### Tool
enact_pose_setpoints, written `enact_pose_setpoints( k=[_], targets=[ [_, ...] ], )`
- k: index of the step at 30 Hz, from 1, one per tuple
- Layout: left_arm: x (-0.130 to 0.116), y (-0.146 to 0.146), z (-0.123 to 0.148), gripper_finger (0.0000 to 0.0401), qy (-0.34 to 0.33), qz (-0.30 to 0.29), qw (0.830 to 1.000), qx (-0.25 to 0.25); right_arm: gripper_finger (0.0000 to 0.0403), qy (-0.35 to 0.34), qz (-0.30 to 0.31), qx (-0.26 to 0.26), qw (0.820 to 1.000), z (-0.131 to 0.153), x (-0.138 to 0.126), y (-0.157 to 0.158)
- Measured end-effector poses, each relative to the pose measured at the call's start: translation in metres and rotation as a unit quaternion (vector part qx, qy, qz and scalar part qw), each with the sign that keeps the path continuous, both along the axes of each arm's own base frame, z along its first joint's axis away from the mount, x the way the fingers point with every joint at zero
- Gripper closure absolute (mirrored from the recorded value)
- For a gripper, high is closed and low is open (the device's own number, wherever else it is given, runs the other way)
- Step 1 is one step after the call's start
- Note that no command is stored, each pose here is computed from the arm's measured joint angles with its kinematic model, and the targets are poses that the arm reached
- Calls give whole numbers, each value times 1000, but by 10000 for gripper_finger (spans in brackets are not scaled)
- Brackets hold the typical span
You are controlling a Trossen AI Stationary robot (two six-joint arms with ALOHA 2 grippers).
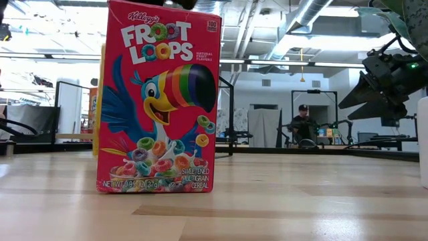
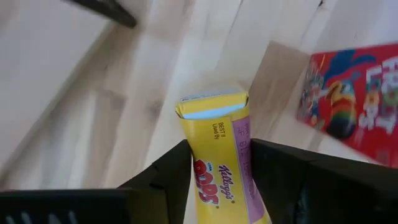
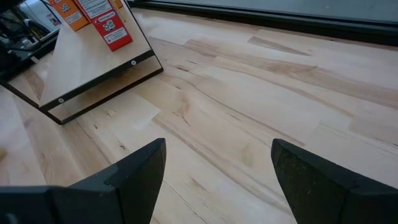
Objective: Stack cereal on shelf
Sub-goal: Put the top yellow cereal box aligned with the other yellow cereal box on the shelf
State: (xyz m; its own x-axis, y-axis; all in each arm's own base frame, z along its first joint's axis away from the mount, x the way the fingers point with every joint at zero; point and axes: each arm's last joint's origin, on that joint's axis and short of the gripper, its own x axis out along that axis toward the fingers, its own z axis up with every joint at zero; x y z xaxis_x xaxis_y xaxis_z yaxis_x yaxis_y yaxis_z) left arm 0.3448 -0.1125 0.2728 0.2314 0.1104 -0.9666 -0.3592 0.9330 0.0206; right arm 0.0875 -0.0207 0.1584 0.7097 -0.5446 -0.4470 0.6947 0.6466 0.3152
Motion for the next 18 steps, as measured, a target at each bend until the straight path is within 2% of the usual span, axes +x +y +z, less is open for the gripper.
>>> enact_pose_setpoints(
  k=[4, 9, 11, 18],
  targets=[
    [-13, 8, 23, 259, 23, 0, 999, 27, 86, 0, 0, 0, 1000, 0, 0, 0],
    [-35, 31, 57, 259, 29, -69, 994, 74, 86, 0, 0, 0, 1000, 0, 0, 0],
    [-43, 44, 70, 259, 24, -107, 991, 81, 86, 0, 0, 0, 1000, 0, 0, 0],
    [-74, 110, 109, 259, -1, -187, 973, 133, 86, -1, 0, 0, 1000, 0, 0, 0]
  ],
)
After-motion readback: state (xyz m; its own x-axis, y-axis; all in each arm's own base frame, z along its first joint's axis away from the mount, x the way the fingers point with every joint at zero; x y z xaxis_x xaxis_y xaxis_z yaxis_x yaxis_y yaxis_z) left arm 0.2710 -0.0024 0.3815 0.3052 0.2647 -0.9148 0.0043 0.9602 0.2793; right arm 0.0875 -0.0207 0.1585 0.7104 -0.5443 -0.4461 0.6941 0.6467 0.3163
